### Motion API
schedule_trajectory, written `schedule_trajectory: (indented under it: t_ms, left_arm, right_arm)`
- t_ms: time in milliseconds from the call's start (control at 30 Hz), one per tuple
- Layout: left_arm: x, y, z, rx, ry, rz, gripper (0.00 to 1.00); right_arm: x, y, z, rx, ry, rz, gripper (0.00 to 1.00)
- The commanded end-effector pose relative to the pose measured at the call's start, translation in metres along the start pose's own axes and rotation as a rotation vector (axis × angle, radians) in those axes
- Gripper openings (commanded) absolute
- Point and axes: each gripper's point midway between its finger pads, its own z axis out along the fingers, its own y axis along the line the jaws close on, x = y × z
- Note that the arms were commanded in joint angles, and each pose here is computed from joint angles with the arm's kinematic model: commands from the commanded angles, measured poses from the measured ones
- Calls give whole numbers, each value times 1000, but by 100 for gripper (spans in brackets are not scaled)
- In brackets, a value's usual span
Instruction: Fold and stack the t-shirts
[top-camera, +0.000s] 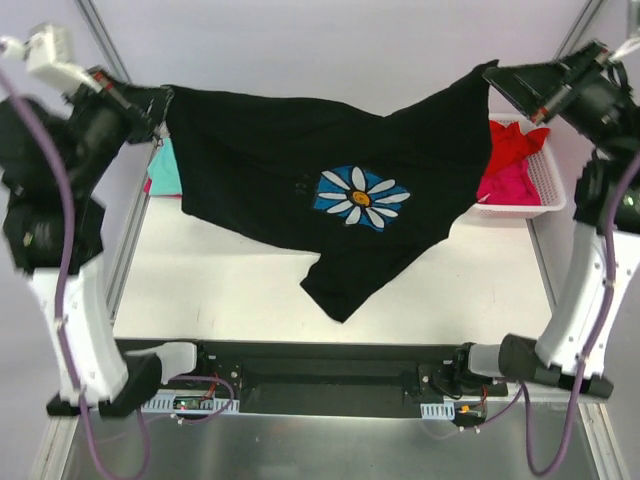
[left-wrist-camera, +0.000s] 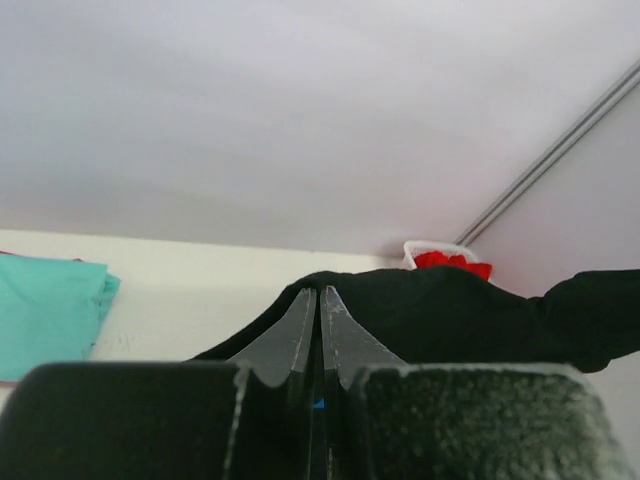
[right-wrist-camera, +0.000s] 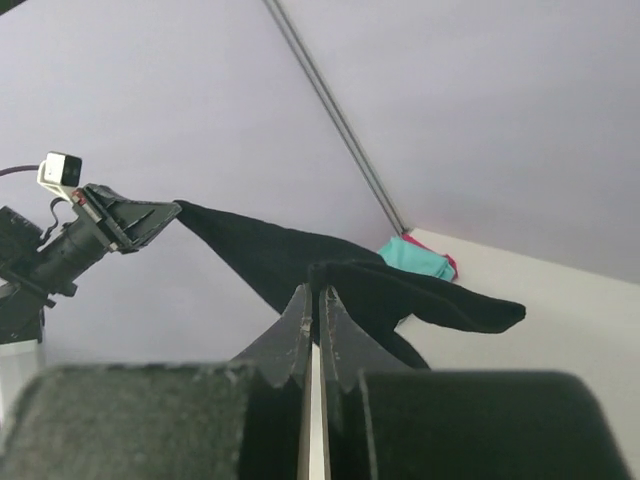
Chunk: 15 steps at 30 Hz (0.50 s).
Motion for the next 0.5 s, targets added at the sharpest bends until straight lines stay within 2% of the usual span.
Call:
schedule_trajectory:
  t_ms: [0, 167, 300, 467]
  left_arm:
    - [-37, -26, -79, -11, -218, 76, 0]
    - [-53, -44, -153, -32, -380, 118, 0]
    - [-54, -55, -185, -12, -438, 102, 0]
    - [-67, -85, -210, 117, -538, 86, 0]
  right_arm:
    - [2, 105, -50, -117, -84, -177, 1]
    - [9, 150, -75, -135, -148, -207, 1]
    - [12, 192, -92, -190, -179, -229, 1]
    - [9, 249, -115, -264, -252, -368, 1]
